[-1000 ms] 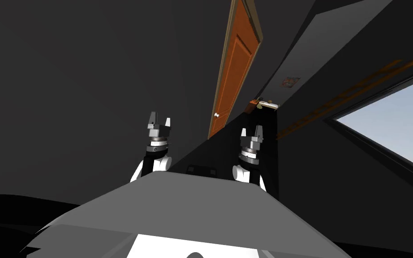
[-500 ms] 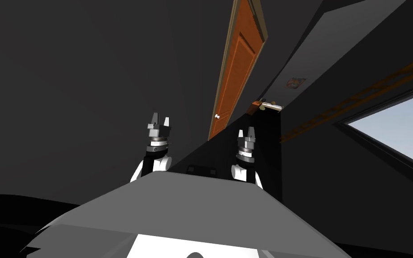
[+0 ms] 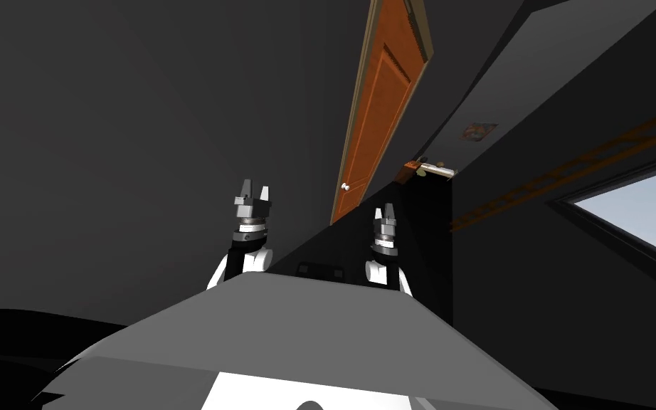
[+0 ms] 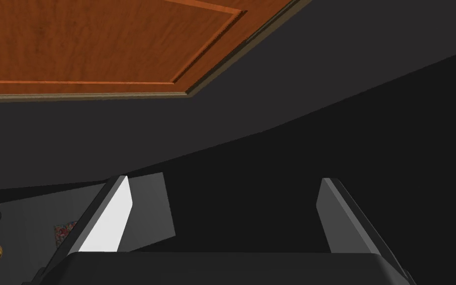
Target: Pull the door open
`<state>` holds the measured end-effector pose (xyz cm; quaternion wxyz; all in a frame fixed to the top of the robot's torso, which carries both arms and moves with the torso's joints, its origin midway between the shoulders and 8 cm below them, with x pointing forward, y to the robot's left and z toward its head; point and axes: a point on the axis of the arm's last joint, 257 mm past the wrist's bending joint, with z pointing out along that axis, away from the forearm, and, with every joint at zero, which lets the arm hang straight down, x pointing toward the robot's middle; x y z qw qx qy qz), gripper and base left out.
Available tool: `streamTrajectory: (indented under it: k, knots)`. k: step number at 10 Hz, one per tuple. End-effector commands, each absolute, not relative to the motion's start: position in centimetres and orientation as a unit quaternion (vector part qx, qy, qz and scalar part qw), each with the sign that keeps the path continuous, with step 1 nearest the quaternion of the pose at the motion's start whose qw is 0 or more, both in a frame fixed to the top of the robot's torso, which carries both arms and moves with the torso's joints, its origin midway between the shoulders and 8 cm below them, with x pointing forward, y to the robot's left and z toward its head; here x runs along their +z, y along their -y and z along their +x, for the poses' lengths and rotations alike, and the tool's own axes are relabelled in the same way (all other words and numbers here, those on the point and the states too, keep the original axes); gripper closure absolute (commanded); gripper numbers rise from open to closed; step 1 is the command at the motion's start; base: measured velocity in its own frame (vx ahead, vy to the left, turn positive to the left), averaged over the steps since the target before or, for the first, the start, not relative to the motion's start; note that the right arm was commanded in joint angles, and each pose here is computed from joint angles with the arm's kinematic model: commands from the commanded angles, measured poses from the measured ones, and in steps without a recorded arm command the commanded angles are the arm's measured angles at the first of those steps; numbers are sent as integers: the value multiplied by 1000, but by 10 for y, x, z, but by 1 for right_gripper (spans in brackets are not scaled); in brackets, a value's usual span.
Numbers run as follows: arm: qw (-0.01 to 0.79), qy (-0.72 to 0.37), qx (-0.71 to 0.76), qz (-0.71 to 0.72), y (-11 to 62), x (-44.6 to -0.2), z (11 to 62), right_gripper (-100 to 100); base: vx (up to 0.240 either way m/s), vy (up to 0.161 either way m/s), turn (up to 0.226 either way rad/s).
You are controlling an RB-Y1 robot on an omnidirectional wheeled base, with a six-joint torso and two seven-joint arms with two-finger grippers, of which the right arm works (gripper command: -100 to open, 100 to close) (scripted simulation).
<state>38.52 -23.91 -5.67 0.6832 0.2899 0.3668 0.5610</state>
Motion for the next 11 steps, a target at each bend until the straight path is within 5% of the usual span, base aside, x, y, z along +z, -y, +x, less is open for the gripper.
streamTrajectory:
  k: [1,11]
  knots:
    - [690,-381,547,283,236,-66,391,-100,78,-83,60]
    - [722,-471,452,231,220,-138,425,-100,91,-88,76]
